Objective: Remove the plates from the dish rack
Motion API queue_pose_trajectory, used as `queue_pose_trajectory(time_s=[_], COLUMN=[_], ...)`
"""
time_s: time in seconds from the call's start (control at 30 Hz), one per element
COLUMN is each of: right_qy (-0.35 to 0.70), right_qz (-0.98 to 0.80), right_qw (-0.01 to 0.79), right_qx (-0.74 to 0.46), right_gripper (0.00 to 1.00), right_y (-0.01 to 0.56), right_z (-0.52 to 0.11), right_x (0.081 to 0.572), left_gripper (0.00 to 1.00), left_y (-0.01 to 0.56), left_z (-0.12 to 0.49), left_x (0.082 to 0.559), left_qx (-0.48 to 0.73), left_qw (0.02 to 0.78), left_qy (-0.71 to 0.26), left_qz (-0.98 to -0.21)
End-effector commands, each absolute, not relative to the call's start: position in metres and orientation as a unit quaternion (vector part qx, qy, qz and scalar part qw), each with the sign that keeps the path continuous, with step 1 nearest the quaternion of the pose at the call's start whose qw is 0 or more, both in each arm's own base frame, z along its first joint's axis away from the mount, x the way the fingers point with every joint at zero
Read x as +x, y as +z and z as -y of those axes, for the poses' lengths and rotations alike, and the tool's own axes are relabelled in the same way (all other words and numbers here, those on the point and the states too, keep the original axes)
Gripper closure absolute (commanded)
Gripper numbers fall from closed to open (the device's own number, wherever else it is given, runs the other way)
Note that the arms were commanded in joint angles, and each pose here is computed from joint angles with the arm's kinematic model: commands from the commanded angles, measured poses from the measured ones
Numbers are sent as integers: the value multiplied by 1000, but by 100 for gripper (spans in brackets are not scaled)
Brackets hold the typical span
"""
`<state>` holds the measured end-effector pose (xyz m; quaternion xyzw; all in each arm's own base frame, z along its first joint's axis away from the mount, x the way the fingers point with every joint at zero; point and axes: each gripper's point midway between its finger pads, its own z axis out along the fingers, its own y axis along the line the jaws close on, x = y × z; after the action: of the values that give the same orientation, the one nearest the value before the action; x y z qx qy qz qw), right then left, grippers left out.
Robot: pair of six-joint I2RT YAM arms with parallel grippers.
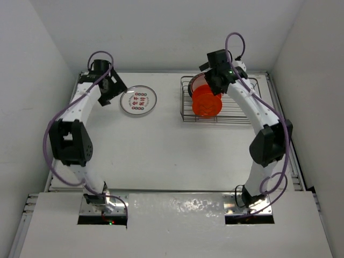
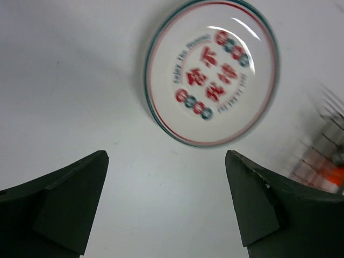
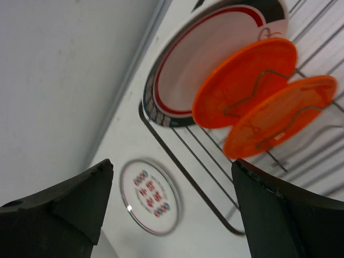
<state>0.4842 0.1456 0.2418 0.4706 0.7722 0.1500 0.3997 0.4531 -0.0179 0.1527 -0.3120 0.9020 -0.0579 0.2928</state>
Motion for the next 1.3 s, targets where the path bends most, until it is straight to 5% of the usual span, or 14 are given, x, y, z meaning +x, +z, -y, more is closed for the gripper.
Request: queue_pose_trajectory(time_s=[0.0,0.33,0.6,0.73,1.27], right_qy=[209,197,214,221,387], right_qz=[-671,-628,-612,-597,-524], right_qw=[443,445,458,456,483], right_qx=[557,608,608,621,585], right_gripper=[15,36,84,98,100], right_y=[256,200,205,208,351], right_z=[-137,-120,-114,-110,-118], right_x=[541,598,601,591,548], left_gripper=[12,10,10,10,7], left_y=[197,194,189,194,269], left_z=[53,76,65,66,53], left_x=[421,340,322,324,351], left_qx=[-215,-146,-139,-141,-176], left_qw=[340,331,322,326,403], left_qy=[-105,-163,-133,-135,-122], left_qz=[-910,-918,-927,-925,-890])
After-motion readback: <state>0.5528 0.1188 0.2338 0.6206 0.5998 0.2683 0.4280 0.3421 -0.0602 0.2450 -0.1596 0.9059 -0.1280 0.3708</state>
